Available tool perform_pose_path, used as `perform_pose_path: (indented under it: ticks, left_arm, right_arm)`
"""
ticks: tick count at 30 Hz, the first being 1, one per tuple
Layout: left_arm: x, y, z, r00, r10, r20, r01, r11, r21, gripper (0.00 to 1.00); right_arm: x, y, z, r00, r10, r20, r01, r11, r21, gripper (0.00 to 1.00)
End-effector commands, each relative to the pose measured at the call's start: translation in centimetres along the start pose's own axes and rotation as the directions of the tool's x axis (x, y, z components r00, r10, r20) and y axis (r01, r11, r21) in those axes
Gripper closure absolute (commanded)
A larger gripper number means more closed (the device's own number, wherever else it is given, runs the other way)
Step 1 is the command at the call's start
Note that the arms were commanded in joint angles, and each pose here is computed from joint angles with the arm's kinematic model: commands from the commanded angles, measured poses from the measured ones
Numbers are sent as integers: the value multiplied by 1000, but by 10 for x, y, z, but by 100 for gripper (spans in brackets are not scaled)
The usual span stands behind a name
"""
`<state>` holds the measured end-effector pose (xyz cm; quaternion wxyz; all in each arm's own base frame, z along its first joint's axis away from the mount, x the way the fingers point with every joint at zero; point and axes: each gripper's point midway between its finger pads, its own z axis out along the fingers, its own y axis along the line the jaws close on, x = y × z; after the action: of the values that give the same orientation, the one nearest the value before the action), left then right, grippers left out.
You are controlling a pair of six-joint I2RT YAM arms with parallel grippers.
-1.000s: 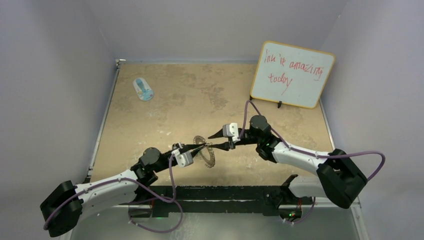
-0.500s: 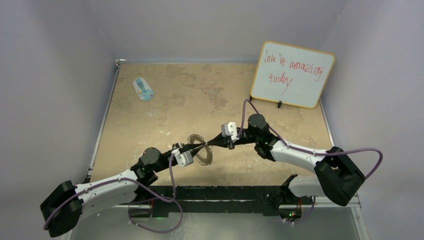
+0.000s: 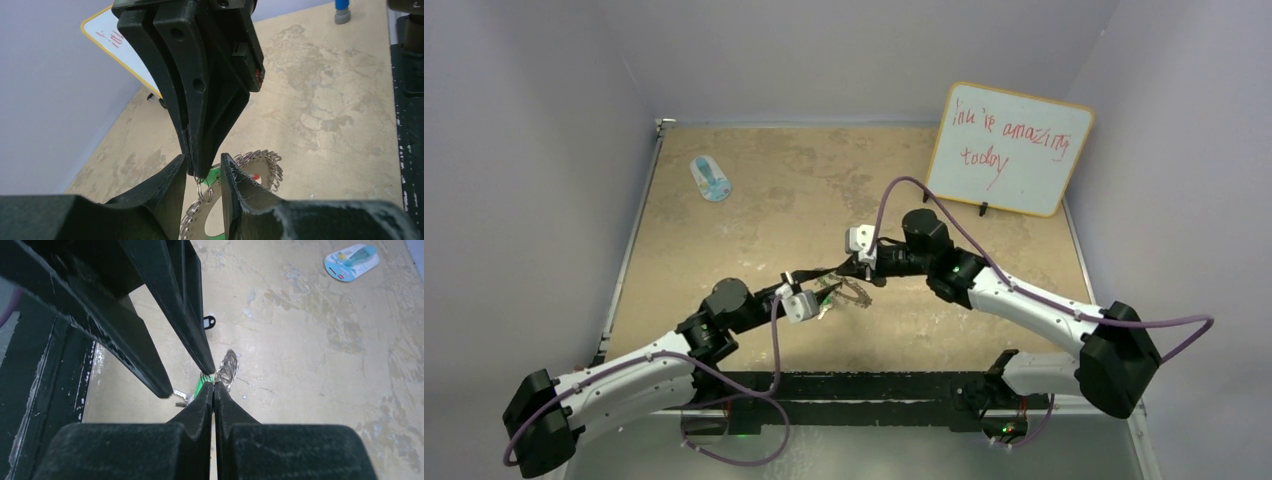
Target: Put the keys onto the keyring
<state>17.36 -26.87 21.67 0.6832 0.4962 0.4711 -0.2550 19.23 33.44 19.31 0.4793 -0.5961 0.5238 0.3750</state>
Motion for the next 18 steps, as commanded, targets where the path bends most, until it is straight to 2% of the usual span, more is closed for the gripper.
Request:
perform_pose_path:
  ticks: [1,10,18]
  left_arm:
    - [2,17,-4,991,22,-132,-27,999,-31,70]
    - [16,17,-25,946,-55,-320,47,998,-31,73]
    - [13,11,-36,924,-59,-378,70,997,14,74]
  right_arm:
    - [-13,-9,-2,991,26,-130,-17,997,70,100]
    - [-20,-6,11,984,60,-168,-50,997,63,100]
    - [-17,0,26,984,60,-170,-58,998,17,100]
